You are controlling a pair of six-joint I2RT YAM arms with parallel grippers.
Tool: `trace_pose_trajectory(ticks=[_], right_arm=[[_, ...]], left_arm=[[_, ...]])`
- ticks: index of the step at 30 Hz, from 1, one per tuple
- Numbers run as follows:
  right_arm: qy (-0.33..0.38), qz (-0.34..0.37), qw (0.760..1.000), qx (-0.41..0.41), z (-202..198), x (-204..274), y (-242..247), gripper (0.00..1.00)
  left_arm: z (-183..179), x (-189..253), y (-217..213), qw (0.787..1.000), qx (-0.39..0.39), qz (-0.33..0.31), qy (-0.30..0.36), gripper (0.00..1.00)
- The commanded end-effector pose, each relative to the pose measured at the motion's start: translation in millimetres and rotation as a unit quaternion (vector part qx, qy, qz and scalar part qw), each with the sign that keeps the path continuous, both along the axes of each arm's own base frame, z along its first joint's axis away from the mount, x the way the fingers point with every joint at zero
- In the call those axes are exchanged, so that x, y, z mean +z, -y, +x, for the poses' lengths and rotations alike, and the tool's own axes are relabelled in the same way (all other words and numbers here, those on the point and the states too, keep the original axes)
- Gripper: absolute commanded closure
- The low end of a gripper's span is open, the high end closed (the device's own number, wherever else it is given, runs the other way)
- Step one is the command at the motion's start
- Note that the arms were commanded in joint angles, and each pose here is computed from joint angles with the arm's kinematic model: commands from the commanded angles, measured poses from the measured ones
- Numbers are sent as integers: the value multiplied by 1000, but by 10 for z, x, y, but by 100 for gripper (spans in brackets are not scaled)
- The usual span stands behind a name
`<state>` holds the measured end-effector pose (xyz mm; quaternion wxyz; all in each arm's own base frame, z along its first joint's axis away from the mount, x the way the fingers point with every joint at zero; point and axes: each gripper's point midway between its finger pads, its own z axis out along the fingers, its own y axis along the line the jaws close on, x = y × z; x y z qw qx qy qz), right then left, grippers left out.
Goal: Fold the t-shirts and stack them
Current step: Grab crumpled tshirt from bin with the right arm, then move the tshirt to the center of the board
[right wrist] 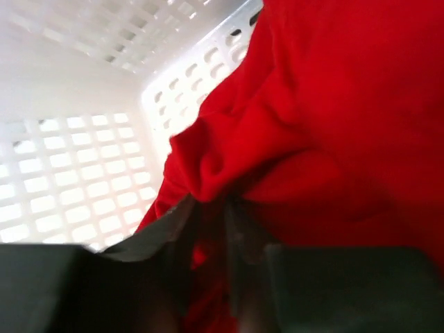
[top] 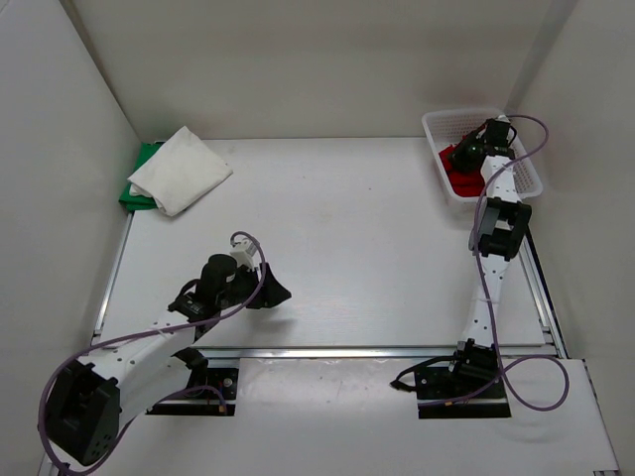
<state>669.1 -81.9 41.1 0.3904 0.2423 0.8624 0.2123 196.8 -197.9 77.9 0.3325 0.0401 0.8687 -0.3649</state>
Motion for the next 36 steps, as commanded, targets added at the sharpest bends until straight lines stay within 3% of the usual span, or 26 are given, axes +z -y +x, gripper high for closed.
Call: trace_pose_trajectory(ticks=[1,3,9,14,19,22,24,28,33,36], right_arm=[[-38,66,997,24,-125,-195,-219,81],[-27,59,998,18,-123,12,-86,100],[49,24,998,17,-201,1214,47,100],[159,-6,987,18,-565,2720,1,100],[231,-26,971,59,-1048,3672,-535,100],[295,-21,948,119,-1471,4305,-1093,100],[371,-10,910,186,-1990,4938,-1580,100],[467,37,829,305,-3058,5722,-2443,100],[528,85,741,407,-3953,6141,-2860,100],[525,95,723,439,-4096,6080,-2902,100]], left_arm=[[101,183,51,1000,-6,-12,8,35],[152,200,7,1000,7,-9,11,35],[312,411,-90,997,53,-43,34,37],[321,601,-99,994,63,-72,48,37],[307,679,-157,992,65,-93,50,38],[351,797,-165,989,67,-115,63,38],[392,822,-208,988,78,-117,68,39],[445,854,-309,984,99,-139,58,40],[555,873,-626,974,153,-153,62,39],[547,834,-669,972,162,-155,65,39]])
